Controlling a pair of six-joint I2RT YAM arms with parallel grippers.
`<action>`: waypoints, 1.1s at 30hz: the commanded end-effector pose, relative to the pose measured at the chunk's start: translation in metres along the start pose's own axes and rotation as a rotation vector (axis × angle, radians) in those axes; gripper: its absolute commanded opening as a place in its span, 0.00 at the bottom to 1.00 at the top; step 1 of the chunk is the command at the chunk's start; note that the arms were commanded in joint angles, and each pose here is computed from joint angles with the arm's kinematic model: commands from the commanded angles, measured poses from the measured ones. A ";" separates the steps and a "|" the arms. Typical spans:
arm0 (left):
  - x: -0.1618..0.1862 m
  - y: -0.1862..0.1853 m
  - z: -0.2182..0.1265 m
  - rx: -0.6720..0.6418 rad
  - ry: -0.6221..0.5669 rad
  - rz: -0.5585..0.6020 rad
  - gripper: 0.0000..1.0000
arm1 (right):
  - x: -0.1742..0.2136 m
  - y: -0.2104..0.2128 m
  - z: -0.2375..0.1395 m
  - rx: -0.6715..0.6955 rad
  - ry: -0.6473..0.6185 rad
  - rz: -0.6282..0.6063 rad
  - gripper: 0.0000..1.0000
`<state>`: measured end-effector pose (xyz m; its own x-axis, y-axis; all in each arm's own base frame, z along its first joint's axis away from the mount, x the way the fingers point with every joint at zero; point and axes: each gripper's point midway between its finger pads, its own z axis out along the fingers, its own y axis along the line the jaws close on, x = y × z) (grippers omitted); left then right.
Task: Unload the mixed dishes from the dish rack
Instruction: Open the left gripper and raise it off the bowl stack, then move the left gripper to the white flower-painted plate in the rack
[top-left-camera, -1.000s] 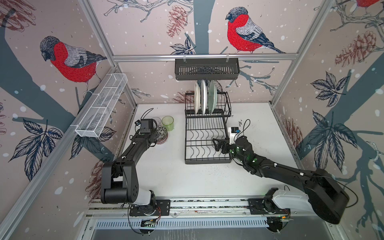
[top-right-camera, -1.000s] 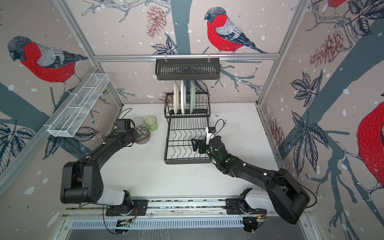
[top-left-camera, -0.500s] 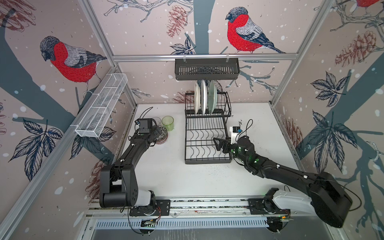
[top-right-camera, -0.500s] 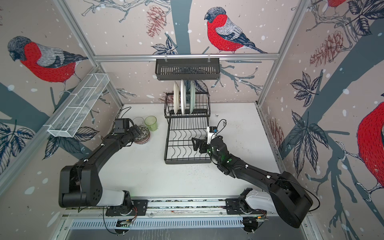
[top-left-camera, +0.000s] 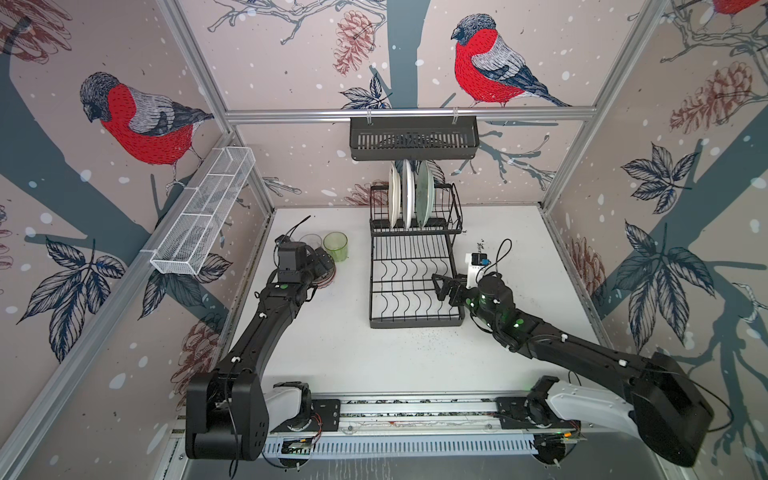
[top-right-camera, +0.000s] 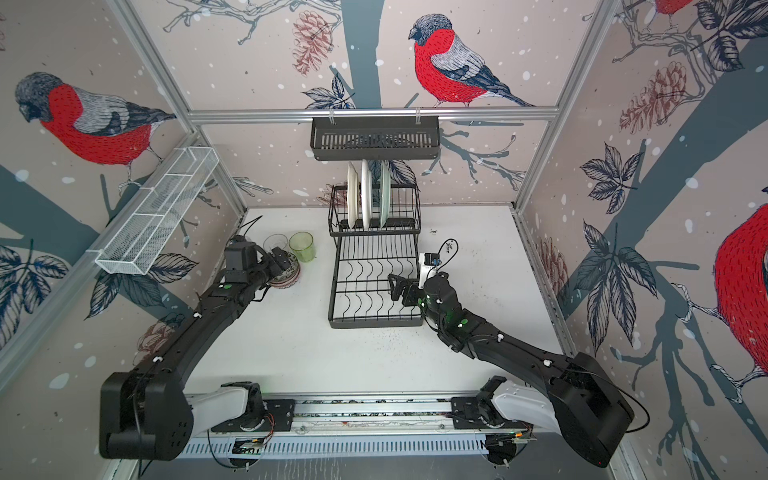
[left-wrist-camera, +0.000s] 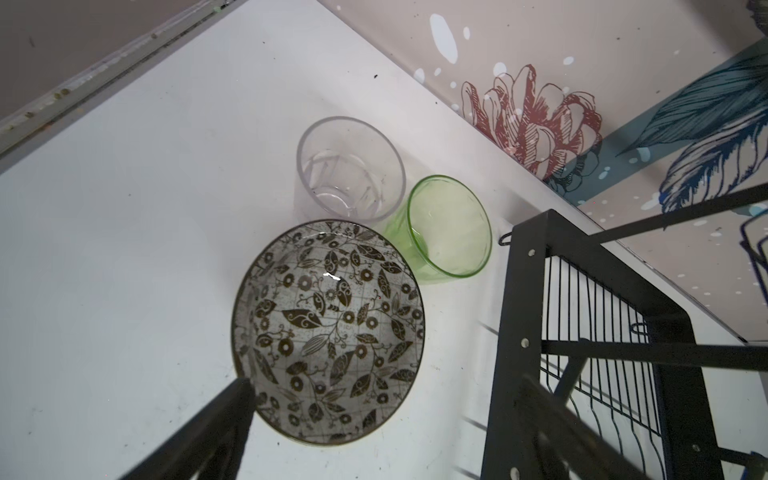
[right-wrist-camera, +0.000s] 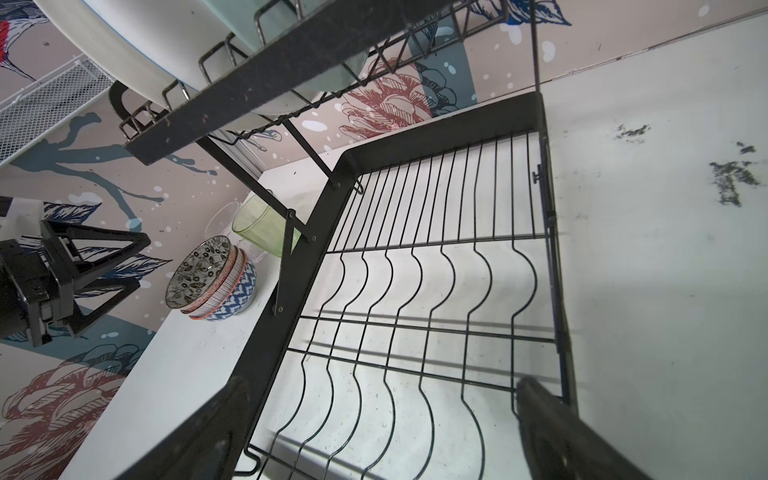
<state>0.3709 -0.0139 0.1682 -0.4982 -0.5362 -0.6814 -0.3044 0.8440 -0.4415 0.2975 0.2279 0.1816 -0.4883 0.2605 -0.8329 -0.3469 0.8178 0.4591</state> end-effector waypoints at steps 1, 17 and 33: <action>-0.003 -0.028 0.000 0.130 -0.026 0.001 0.97 | -0.004 -0.007 -0.003 0.038 -0.024 -0.039 1.00; 0.030 -0.081 -0.035 0.388 -0.036 -0.006 0.98 | -0.009 -0.005 -0.022 0.003 -0.062 -0.056 0.99; 0.003 -0.170 -0.085 0.511 -0.148 0.142 0.98 | -0.020 0.002 -0.038 -0.041 -0.119 -0.095 0.99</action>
<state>0.3468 -0.1564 0.2773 -0.4211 -0.4674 -0.7773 0.1933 0.7911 -0.5804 0.2771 0.2013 0.2060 -0.3588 0.2775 -0.8912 -0.3970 0.8188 0.4148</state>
